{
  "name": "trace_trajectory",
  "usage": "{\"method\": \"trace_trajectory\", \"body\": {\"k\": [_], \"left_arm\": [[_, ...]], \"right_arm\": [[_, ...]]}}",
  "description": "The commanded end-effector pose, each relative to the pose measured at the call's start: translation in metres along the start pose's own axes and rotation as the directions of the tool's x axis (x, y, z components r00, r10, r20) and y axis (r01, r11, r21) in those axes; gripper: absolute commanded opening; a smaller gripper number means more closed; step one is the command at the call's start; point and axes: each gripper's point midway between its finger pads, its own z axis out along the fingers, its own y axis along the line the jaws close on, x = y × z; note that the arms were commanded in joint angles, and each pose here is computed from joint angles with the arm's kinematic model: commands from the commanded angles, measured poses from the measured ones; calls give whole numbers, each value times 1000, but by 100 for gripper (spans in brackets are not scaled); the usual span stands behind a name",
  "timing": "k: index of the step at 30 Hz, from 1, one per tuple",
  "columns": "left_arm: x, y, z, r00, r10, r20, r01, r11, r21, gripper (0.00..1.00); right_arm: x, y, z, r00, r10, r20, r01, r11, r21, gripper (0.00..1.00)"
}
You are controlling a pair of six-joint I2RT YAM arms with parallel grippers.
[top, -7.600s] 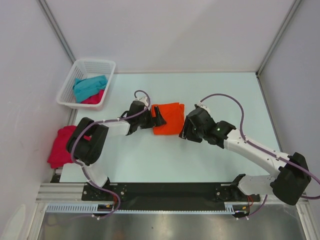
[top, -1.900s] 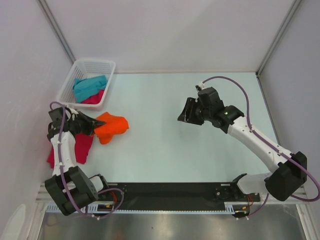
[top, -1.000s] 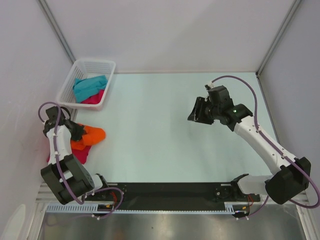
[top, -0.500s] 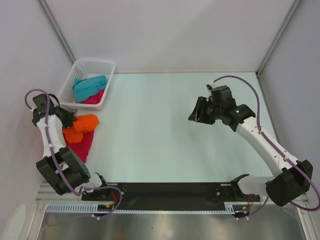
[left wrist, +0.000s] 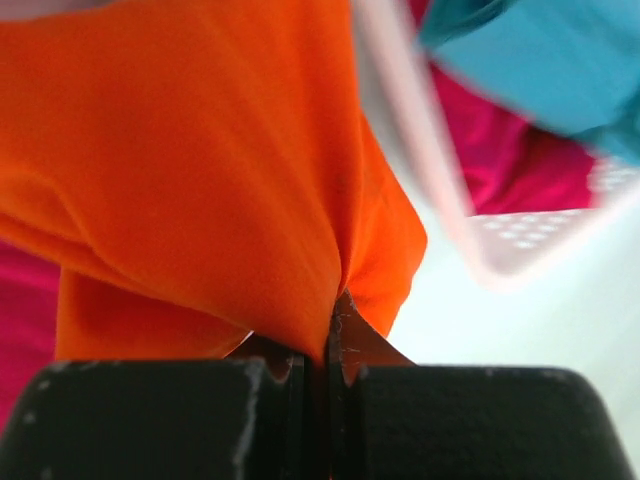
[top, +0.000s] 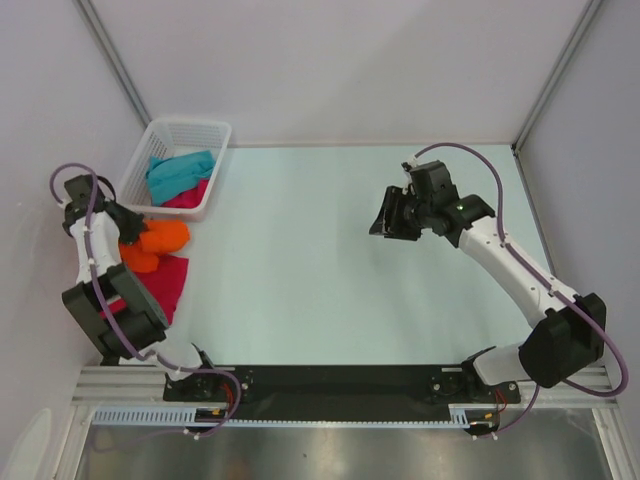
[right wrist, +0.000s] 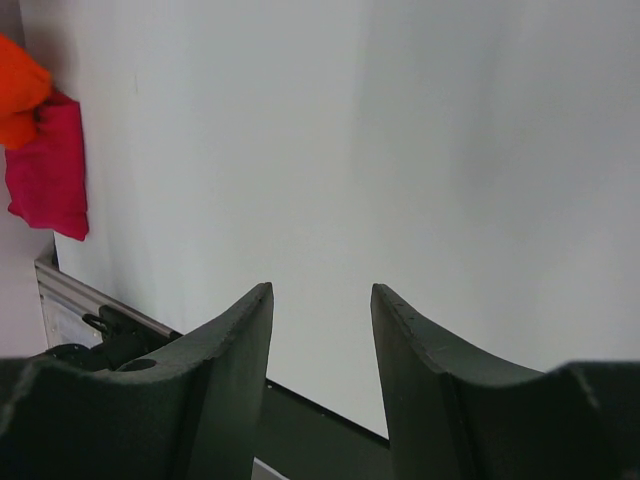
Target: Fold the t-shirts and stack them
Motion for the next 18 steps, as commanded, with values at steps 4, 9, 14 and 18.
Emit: {"method": "trace_trajectory", "body": {"k": [4, 9, 14, 18], "left_arm": [[45, 33, 36, 991, -41, -127, 31, 996, -80, 1], [66, 54, 32, 987, -57, -148, 39, 992, -119, 1], [82, 47, 8, 989, -50, -137, 44, 998, -47, 1], [96, 48, -15, 991, -53, -126, 51, 999, -15, 2]], "right_arm": [[-12, 3, -1, 999, -48, 11, 48, 999, -1, 49], [-11, -5, -1, 999, -49, -3, 50, 999, 22, 49], [-15, -5, -7, 998, -57, 10, 57, 998, 21, 49], [-13, -4, -6, 999, -54, 3, 54, 998, 9, 49]]}}
